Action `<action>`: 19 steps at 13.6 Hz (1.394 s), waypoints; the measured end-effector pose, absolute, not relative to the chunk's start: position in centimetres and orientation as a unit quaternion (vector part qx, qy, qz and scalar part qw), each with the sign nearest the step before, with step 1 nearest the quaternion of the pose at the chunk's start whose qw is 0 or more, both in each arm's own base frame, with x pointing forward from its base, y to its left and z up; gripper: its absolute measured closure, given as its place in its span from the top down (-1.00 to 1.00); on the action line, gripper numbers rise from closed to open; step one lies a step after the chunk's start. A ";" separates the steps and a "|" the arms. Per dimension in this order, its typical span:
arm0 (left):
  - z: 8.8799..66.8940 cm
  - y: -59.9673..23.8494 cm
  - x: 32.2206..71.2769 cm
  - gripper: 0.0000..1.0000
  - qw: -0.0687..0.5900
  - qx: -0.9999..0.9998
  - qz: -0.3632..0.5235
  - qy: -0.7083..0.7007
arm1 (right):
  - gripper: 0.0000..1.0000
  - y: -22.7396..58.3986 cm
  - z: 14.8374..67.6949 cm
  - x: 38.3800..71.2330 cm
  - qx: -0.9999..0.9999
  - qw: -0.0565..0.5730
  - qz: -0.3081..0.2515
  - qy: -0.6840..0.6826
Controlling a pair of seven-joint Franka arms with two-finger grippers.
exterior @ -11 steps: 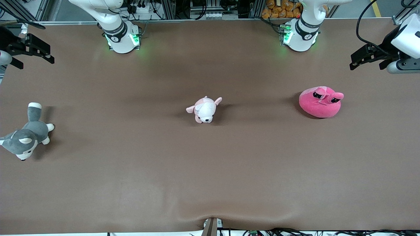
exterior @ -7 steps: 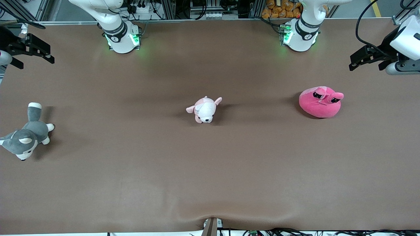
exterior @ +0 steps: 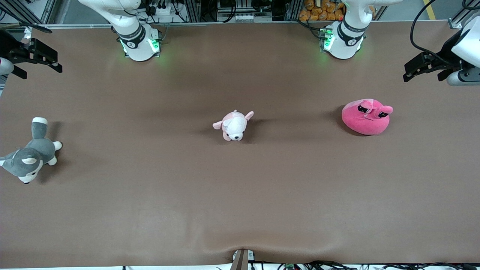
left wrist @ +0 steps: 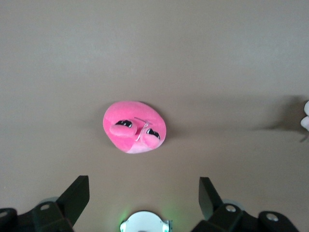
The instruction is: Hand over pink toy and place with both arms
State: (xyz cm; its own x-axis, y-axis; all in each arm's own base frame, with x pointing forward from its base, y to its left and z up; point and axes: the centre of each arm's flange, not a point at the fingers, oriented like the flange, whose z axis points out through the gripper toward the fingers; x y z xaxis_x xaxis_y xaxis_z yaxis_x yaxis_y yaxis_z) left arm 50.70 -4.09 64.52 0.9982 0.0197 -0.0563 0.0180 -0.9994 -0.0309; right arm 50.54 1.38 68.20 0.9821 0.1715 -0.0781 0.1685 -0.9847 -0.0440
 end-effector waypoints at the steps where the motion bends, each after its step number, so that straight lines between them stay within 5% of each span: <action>1: 64.4 -4.0 50.7 1.00 0.016 -0.999 0.033 -0.012 | 1.00 1.4 68.2 50.5 -0.995 0.019 0.041 -0.085; 19: 63.8 -3.0 50.9 1.00 0.018 -0.996 0.043 -0.073 | 1.00 0.7 68.2 50.5 -0.996 0.021 0.041 -0.079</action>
State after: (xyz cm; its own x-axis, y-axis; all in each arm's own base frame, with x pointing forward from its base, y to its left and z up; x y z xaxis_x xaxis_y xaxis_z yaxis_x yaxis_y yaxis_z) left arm 50.90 -2.96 63.79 0.9856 0.1475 -0.0832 0.1444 -0.9886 -0.0424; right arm 50.54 0.69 68.18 0.9842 0.1583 -0.0790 0.1549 -0.9868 -0.0480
